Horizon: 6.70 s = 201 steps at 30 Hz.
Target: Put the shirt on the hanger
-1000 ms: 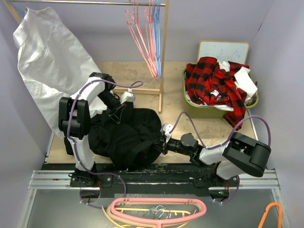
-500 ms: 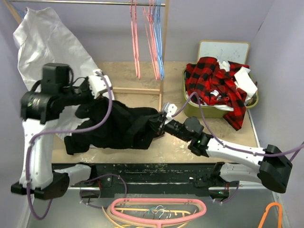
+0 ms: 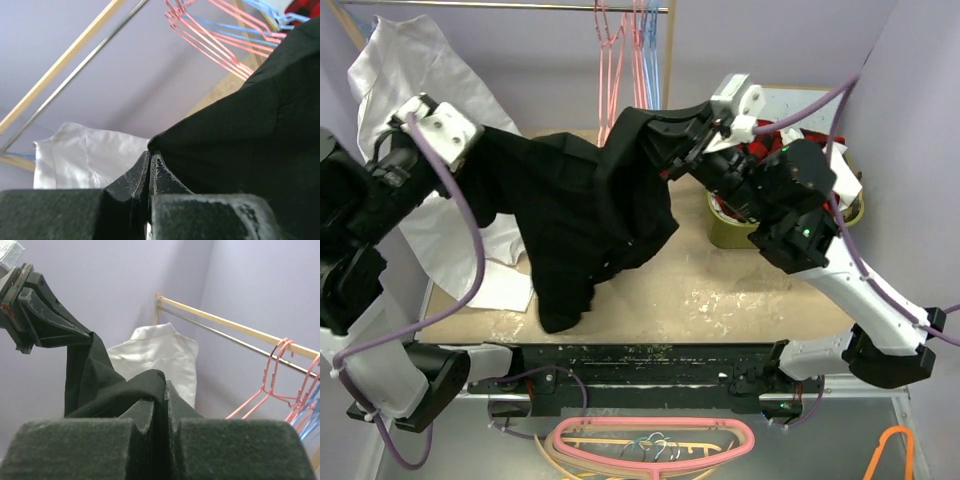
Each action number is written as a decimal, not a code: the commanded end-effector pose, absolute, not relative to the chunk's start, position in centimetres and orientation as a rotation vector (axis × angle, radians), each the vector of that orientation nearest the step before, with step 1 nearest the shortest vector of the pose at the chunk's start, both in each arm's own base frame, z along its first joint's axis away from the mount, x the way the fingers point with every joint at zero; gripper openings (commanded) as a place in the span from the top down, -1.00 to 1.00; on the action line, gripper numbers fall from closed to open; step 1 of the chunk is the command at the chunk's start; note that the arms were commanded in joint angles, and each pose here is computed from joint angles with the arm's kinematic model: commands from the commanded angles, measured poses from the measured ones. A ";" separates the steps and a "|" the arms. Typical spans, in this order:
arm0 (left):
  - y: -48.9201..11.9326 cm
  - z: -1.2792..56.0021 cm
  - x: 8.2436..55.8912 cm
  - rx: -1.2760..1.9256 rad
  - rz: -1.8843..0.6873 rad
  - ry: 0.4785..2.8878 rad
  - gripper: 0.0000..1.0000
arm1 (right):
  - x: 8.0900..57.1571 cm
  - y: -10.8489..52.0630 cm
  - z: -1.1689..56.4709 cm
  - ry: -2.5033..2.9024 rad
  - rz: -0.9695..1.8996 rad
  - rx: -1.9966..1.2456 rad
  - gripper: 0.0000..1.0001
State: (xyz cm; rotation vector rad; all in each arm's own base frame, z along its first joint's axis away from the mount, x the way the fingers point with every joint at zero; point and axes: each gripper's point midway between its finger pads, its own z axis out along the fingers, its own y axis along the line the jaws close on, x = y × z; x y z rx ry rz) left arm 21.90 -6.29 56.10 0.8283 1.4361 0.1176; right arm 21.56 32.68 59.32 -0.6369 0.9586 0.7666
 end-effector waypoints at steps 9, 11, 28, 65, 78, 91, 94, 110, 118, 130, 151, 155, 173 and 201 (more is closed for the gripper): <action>-1.7 43.9 29.4 0.678 0.351 1.767 1.00 | 22.6 36.9 39.6 1.484 0.909 -0.701 1.00; -1.5 38.8 30.9 0.678 0.353 1.841 1.00 | 23.1 37.5 33.8 1.611 0.921 -0.674 1.00; -0.9 24.0 38.4 0.620 0.294 2.108 1.00 | 31.0 39.7 16.2 1.976 1.074 -0.426 1.00; -12.4 24.3 26.4 0.694 -0.577 2.233 -0.98 | 38.2 35.0 16.9 2.020 1.059 -0.121 1.00; -17.5 14.1 31.2 0.850 -0.388 2.468 -0.82 | 37.5 34.9 18.8 1.986 1.125 -0.062 1.00; -15.4 13.9 34.3 0.734 -0.161 2.466 0.79 | 36.5 35.2 19.6 1.957 1.193 -0.078 1.00; -15.5 14.7 33.9 0.754 -0.190 2.453 1.00 | 36.2 35.7 20.1 1.933 1.222 -0.135 0.63; -14.7 19.3 29.2 0.835 -0.612 2.337 1.00 | 30.8 29.1 25.5 1.685 1.036 -0.276 -1.00; -15.9 20.0 26.9 0.950 -0.768 2.293 1.00 | 24.6 22.8 37.6 1.324 0.958 -0.220 -1.00; -15.2 20.3 26.9 0.950 -0.746 2.276 1.00 | 34.9 23.2 48.4 1.510 0.572 -0.068 0.23; -14.2 19.8 26.8 0.913 -0.705 2.276 0.98 | 39.8 25.5 46.5 1.547 0.471 -0.082 0.53; -14.2 19.7 26.8 0.914 -0.707 2.278 0.98 | 40.4 25.5 45.9 1.565 0.436 -0.087 0.54; -14.1 19.4 26.9 0.913 -0.702 2.291 0.97 | 40.9 24.1 48.1 1.504 0.320 -0.108 1.00; -15.7 21.6 26.1 1.024 -0.893 2.283 0.98 | 23.6 20.0 34.0 1.870 0.661 -0.075 1.00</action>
